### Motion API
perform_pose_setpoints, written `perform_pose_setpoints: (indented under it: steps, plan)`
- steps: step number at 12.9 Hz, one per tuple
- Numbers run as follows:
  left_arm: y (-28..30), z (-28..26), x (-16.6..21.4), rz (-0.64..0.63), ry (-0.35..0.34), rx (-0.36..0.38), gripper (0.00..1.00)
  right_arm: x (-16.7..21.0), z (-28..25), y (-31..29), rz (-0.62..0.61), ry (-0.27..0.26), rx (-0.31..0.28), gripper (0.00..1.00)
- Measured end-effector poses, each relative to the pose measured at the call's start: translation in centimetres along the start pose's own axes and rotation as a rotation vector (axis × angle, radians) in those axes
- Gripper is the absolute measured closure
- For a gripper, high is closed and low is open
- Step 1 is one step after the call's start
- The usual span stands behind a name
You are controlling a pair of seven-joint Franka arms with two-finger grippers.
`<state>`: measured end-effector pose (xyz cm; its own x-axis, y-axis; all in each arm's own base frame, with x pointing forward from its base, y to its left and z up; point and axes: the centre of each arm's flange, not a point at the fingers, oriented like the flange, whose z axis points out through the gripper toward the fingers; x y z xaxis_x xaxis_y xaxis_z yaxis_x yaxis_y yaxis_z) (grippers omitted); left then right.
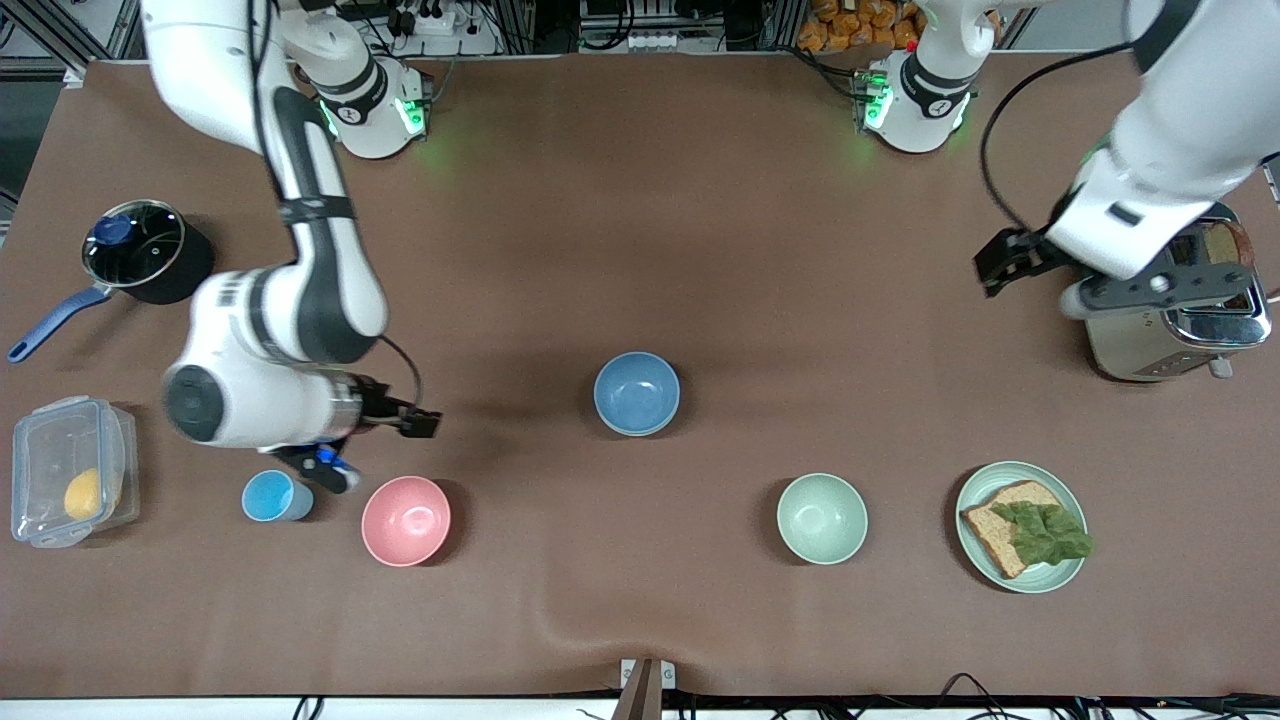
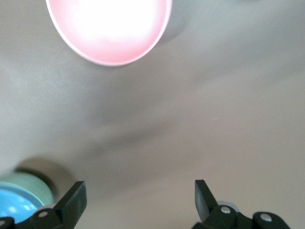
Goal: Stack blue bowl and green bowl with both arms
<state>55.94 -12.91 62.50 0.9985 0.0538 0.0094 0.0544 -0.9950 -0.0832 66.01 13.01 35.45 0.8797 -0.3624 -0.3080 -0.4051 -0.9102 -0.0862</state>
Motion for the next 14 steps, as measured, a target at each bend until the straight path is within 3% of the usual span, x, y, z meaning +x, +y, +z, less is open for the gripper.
perform_pose_setpoints:
  steps: [3, 7, 8, 12, 14]
  plan:
    - [-1.4, -2.0, -1.2, 0.037, 0.004, 0.003, 0.0, -0.4, -7.6, 6.1, -0.146, 0.016, 0.028, 0.0]
    - [-2.5, -2.1, -1.5, 0.023, -0.021, -0.036, 0.0, -3.9, -15.0, 8.3, -0.22, 0.048, -0.083, 0.0]
    - [-2.7, -2.1, -1.4, 0.019, -0.025, -0.042, 0.0, -5.0, -16.5, 7.9, -0.242, 0.058, -0.088, 0.0]
    - [-3.4, -2.2, -1.9, 0.006, -0.029, -0.037, 0.0, -6.8, -20.9, 10.2, -0.295, 0.105, -0.092, 0.0]
    - [-3.6, -2.2, -2.0, 0.003, -0.028, -0.036, 0.0, -8.1, -22.5, 11.8, -0.299, 0.125, -0.065, 0.0]
